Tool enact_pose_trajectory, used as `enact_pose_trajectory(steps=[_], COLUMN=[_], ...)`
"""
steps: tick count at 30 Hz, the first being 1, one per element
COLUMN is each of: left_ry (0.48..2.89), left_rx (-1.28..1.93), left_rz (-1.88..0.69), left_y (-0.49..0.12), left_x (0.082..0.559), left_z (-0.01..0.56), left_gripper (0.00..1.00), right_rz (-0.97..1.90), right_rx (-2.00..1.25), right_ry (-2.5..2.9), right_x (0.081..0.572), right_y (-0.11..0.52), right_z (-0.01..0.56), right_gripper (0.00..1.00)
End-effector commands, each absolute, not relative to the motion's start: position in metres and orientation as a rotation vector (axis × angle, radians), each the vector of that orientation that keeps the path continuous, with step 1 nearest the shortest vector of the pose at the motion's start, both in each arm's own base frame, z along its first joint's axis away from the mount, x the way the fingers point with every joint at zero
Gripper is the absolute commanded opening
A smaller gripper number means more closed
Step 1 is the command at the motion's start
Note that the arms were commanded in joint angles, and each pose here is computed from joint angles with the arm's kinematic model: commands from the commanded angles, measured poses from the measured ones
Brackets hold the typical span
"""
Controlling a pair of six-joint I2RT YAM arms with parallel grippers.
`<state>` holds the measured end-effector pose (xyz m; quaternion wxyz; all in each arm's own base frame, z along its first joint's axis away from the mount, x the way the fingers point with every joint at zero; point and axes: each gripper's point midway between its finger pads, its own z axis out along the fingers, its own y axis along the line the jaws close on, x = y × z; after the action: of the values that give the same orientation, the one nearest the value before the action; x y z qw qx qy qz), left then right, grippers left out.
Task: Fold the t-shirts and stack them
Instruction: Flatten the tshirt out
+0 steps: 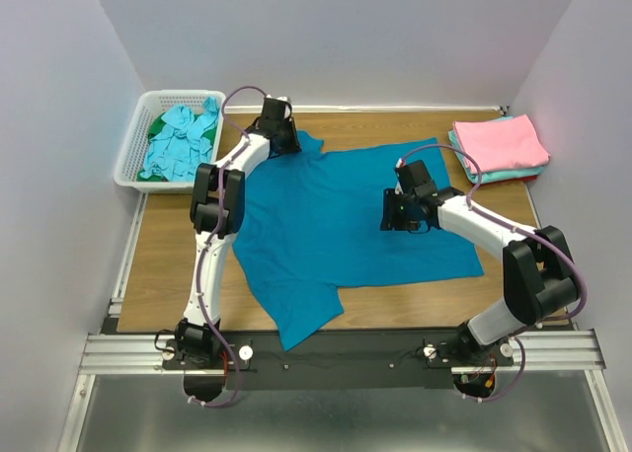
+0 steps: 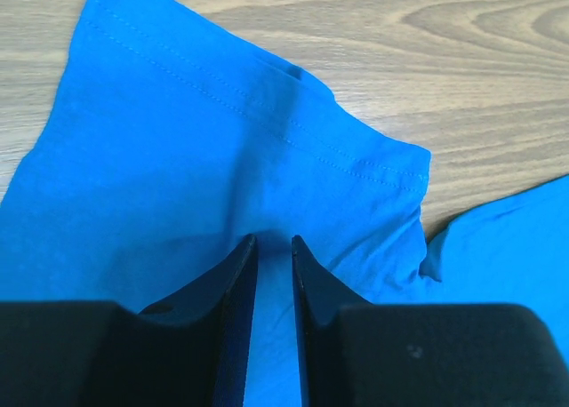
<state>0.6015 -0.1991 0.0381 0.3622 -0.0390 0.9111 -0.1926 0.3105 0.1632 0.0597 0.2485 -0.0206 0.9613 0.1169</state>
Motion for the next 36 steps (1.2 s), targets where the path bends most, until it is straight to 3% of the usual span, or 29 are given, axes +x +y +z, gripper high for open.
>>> enact_pose_trajectory(steps=[1,7,14,20,21,24,27,32,36], left_ry=[2.428,2.352,2.223,2.027,1.969,1.955,2.026,2.26,2.382], left_rx=[-0.151,-0.147,-0.108,-0.12,-0.117,-0.143,-0.165,-0.166,-0.158], left_rz=[-0.498,-0.549,-0.621,-0.536,-0.524,-0.427,-0.302,-0.138,-0.152], left_y=[-0.188,-0.194,-0.205,-0.186,-0.182,-0.162,-0.143,-0.123,-0.119], left_x=[0.594,0.609,0.631,0.629,0.622,0.59,0.546,0.457,0.399], left_z=[0.007,0.023,0.054,0.147,0.186,0.219,0.216,0.148,0.109], left_gripper=[0.3,0.36,0.52,0.66,0.67,0.68,0.69,0.69,0.68], right_rz=[0.324,0.317,0.308,0.231,0.222,0.18,0.126,0.051,0.017], right_rx=[-0.042,-0.034,-0.02,0.011,0.02,0.059,0.102,0.183,0.214], right_ry=[2.62,2.609,2.583,2.566,2.557,2.542,2.54,2.537,2.533], right_x=[0.309,0.312,0.317,0.319,0.32,0.327,0.335,0.349,0.362], right_y=[0.16,0.158,0.153,0.137,0.135,0.123,0.108,0.086,0.076], right_z=[0.056,0.059,0.067,0.069,0.071,0.074,0.074,0.071,0.07], right_gripper=[0.5,0.5,0.5,0.5,0.5,0.51,0.54,0.62,0.67])
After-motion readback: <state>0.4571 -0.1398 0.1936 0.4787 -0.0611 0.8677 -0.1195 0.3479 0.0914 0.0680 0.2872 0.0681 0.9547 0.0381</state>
